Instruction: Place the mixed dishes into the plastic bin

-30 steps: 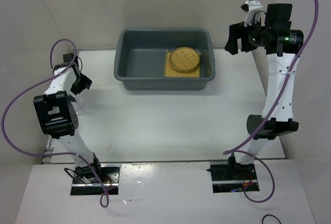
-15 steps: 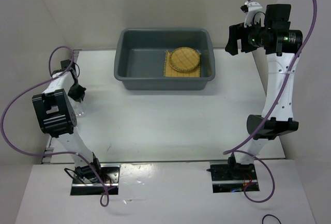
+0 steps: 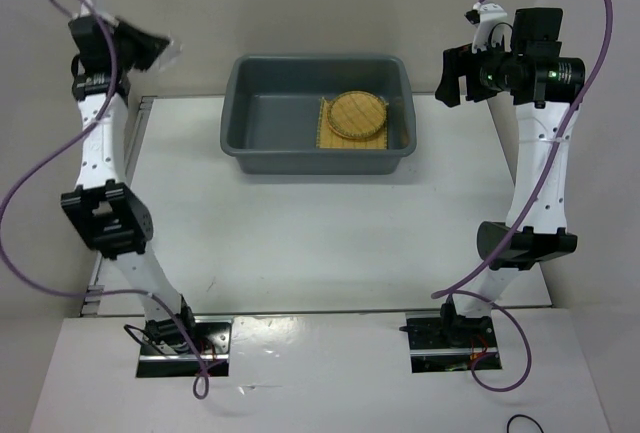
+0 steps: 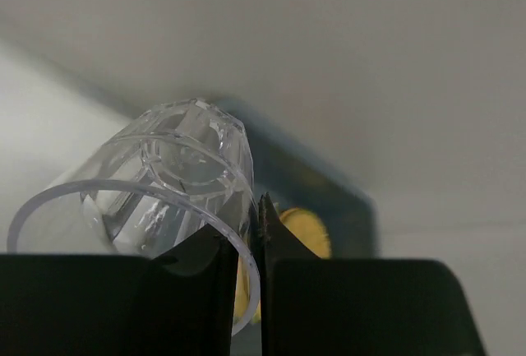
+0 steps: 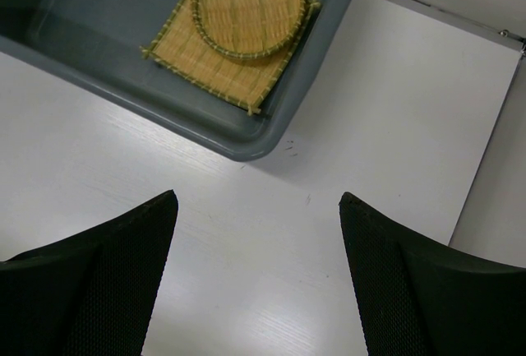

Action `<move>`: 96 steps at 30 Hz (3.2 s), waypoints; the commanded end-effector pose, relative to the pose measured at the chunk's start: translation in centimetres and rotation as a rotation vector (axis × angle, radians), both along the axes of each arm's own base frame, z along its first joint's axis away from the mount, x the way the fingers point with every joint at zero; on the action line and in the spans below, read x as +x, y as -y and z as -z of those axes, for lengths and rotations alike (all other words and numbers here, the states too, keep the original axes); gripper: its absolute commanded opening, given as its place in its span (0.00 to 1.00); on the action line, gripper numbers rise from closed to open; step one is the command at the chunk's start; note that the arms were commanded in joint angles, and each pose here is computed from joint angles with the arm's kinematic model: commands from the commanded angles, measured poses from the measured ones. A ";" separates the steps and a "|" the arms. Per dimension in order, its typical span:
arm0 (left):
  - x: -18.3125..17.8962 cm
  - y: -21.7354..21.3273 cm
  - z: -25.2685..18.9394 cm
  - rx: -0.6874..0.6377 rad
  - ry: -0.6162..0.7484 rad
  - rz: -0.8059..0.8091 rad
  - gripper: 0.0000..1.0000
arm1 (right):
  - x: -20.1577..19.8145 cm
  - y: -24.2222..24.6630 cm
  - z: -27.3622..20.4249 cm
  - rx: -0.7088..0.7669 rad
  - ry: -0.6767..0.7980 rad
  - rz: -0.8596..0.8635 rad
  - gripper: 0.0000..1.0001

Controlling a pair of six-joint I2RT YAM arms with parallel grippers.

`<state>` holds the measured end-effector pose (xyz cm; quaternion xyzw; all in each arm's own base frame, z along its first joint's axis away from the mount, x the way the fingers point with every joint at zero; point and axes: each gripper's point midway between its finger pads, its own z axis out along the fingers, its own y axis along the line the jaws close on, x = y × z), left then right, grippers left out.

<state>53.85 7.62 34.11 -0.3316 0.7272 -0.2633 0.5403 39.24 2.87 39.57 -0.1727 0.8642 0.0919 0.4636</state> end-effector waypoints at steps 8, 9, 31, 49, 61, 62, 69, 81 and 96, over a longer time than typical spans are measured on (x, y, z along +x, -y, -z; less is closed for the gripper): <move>7.4 19.6 1.4 0.388 0.010 0.476 0.00 | -1.4 0.3 -1.0 -0.025 0.027 0.021 0.84; 7.5 20.8 4.9 0.406 -0.073 0.502 0.00 | -1.8 0.3 -1.3 -0.025 0.038 0.021 0.84; 9.8 25.4 20.1 0.685 -0.322 0.352 0.02 | -3.8 1.4 0.3 -0.066 -0.008 0.079 0.84; 10.3 24.3 16.4 0.700 -0.250 0.300 0.68 | -3.2 1.1 0.7 -0.061 -0.015 0.057 0.84; 1.5 5.4 1.3 0.633 -0.358 -0.352 0.90 | -3.3 -0.2 0.7 -0.014 -0.021 -0.005 0.84; 0.4 4.0 2.3 0.611 -0.418 -0.402 0.92 | -3.2 -0.3 1.2 -0.007 -0.040 -0.013 0.84; -9.8 -3.8 7.3 0.697 -0.728 -0.830 1.00 | -2.9 -1.3 0.6 0.013 -0.025 -0.050 0.84; -24.6 -8.6 19.8 0.304 -1.013 -0.988 1.00 | -1.1 -4.8 1.7 -0.009 -0.046 -0.143 0.84; -28.2 -9.4 28.1 0.180 -1.208 -0.968 1.00 | -1.5 -5.3 2.5 -0.023 -0.074 -0.139 0.84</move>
